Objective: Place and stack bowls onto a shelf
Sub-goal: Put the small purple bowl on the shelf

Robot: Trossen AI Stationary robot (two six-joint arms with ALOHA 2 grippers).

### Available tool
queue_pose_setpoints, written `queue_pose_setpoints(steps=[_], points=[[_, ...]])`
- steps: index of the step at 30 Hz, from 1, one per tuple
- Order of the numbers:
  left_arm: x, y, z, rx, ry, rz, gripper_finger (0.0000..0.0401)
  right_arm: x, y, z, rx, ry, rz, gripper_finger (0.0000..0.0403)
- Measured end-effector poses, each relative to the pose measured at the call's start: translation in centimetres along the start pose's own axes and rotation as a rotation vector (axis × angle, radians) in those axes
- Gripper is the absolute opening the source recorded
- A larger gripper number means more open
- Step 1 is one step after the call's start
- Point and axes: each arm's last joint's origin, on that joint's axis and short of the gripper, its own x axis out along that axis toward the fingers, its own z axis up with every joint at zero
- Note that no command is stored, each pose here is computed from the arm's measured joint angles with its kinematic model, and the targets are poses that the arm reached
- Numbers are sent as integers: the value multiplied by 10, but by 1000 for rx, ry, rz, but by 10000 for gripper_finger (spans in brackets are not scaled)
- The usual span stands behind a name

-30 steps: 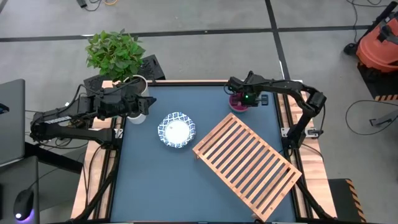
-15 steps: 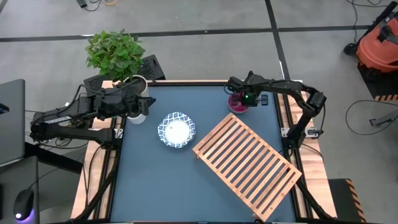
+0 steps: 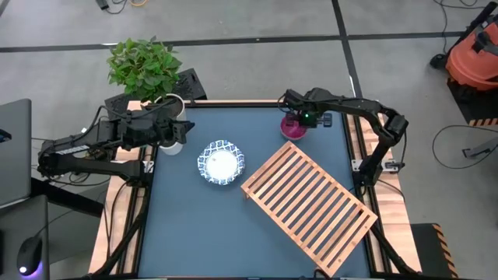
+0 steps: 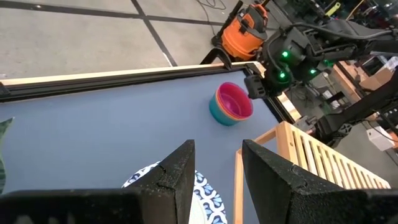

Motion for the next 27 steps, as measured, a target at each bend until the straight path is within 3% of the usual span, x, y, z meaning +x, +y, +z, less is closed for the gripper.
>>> queue_pose_setpoints(steps=[6, 19, 27], points=[[0, 2, -2, 11, 18, 21, 118, 0, 0, 0, -9, 0, 0, 23], [0, 3, -2, 18, 22, 25, 118, 0, 0, 0, 2, -1, 3, 124], [0, 3, -2, 24, 23, 26, 118, 1, 1, 1, 4, -3, 5, 119]])
